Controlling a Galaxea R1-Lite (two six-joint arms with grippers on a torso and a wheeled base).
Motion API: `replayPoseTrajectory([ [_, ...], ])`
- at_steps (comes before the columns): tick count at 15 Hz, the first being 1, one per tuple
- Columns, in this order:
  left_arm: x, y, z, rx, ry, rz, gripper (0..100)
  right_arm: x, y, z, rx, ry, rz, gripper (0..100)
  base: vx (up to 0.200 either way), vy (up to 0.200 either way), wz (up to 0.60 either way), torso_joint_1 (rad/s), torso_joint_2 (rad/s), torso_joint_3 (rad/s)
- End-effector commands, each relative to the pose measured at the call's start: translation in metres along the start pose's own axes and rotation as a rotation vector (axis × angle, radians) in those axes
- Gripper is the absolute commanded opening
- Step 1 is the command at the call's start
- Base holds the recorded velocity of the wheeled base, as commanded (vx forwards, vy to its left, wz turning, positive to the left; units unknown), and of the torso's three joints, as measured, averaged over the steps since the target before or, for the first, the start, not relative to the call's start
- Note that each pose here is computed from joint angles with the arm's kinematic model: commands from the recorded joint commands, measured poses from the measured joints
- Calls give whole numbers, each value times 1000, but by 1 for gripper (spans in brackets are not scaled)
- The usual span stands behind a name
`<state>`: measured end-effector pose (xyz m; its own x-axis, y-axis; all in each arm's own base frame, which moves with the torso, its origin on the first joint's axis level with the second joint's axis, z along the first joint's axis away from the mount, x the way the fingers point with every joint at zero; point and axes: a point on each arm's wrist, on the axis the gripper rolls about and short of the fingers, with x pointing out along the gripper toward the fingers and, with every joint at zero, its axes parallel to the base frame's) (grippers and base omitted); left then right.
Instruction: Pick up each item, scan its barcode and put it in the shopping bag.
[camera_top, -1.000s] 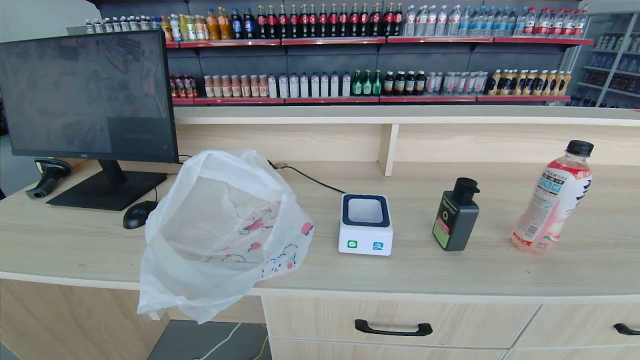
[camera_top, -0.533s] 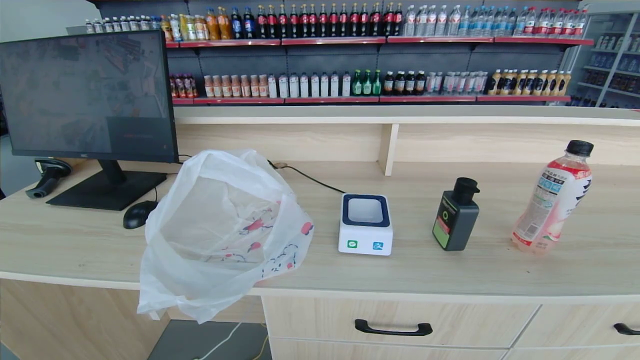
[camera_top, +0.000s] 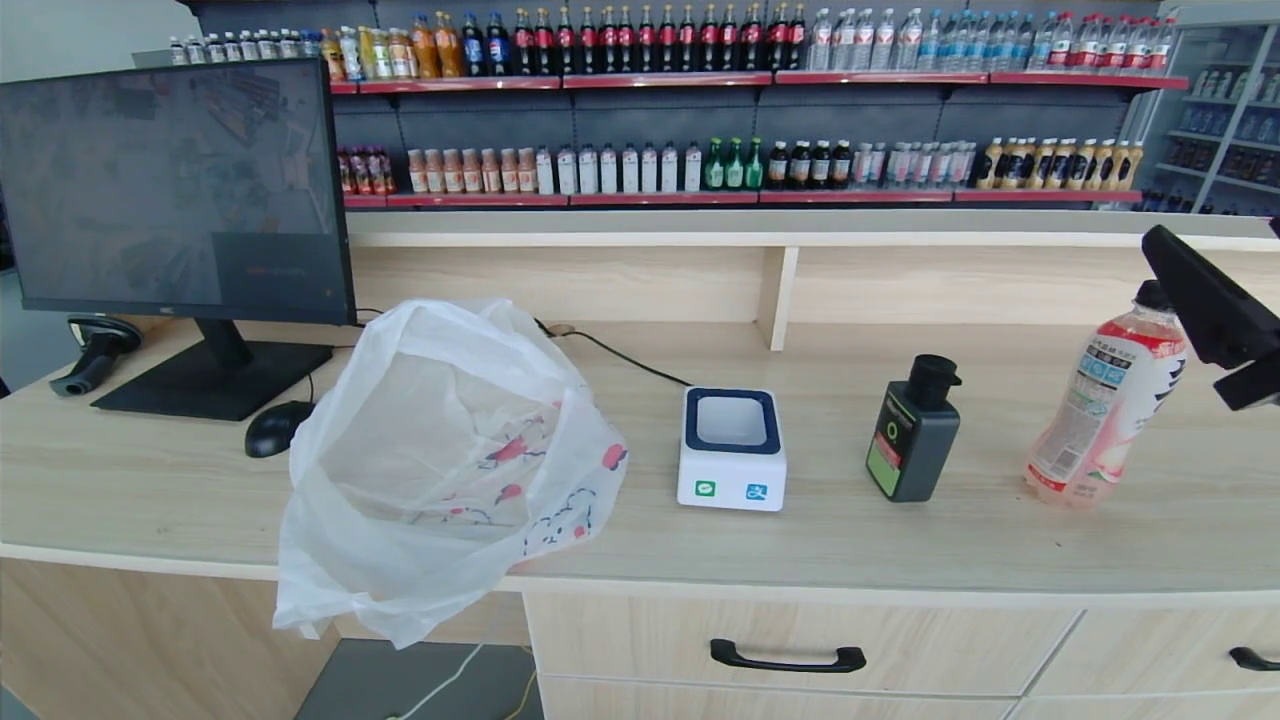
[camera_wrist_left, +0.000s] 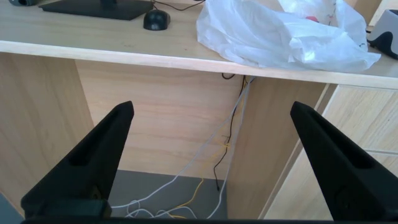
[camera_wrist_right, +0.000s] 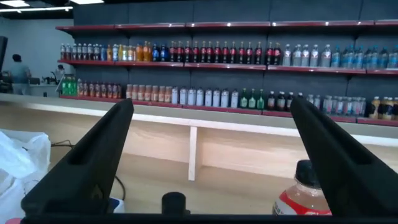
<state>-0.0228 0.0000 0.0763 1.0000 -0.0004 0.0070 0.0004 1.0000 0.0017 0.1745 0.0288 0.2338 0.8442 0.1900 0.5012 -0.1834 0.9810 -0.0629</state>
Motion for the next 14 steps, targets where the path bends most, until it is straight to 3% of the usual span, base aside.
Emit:
replayPoseTrajectory([
  [1,0,0,0,0,-1,0,100,50,4,-33,10,32,21,100,0,0,0,0,0,0],
  [5,0,0,0,0,-1,0,100,73,24,-47,-9,26,90,100,0,0,0,0,0,0],
  [11,0,0,0,0,-1,0,100,83,30,-52,1,20,102,100,0,0,0,0,0,0],
  [14,0,0,0,0,-1,0,100,71,51,-57,40,66,175,100,0,0,0,0,0,0],
])
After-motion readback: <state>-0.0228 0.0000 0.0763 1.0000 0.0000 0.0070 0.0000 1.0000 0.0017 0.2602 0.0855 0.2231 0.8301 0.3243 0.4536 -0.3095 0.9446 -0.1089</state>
